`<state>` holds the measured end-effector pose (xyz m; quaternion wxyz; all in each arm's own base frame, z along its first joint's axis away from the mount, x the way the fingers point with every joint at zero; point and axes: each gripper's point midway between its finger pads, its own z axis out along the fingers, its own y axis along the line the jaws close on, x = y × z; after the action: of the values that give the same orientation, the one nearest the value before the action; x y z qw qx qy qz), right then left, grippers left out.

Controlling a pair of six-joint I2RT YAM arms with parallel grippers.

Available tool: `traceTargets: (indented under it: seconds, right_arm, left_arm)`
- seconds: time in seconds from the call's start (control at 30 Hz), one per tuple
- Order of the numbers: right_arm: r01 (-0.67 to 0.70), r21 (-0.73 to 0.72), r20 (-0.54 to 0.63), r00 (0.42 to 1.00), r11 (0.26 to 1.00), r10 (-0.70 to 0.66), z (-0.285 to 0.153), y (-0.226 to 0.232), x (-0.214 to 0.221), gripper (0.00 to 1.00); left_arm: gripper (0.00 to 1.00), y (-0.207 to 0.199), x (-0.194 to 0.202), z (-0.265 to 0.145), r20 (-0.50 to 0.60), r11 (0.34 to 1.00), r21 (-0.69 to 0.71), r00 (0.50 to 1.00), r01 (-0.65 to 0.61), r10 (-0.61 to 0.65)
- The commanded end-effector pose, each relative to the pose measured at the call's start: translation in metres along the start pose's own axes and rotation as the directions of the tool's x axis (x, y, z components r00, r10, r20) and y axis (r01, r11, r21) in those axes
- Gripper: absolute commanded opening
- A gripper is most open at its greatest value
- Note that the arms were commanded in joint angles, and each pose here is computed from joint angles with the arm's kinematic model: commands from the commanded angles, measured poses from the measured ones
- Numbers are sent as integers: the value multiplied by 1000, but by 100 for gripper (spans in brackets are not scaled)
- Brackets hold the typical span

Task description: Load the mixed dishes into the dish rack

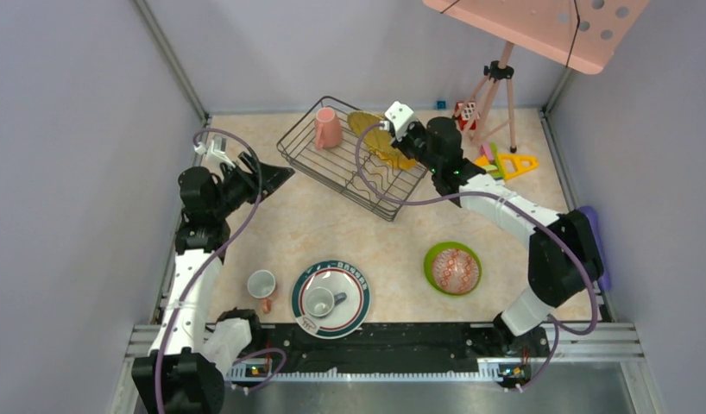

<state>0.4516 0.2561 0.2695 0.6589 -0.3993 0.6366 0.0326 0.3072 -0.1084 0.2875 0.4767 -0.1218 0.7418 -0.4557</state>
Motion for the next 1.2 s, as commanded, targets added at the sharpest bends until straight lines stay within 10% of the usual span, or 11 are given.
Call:
traceTargets:
  seconds: [0.0, 0.4, 0.57, 0.7, 1.17]
  right_arm:
    - [27, 74, 43, 999, 997, -31, 5, -7, -6, 0]
    - [22, 81, -46, 999, 996, -19, 8, 11, 32, 0]
    - [-8, 83, -65, 998, 997, 14, 8, 15, 37, 46]
    - [-25, 97, -73, 997, 995, 32, 8, 11, 34, 62]
    - [-380, -91, 46, 922, 920, 385, -18, 34, -35, 70]
  left_arm:
    - [63, -3, -2, 2, 5, 1000, 15, 1000, -18, 18]
    - [63, 9, 2, 3, -11, 999, -39, 1000, 10, -11]
    - [64, 12, 3, 3, -16, 998, -53, 1000, 18, -19]
    - [65, 19, 4, 2, -21, 995, -97, 999, 26, -28]
    - [69, 48, 38, -11, -137, 967, -253, 991, -30, -6]
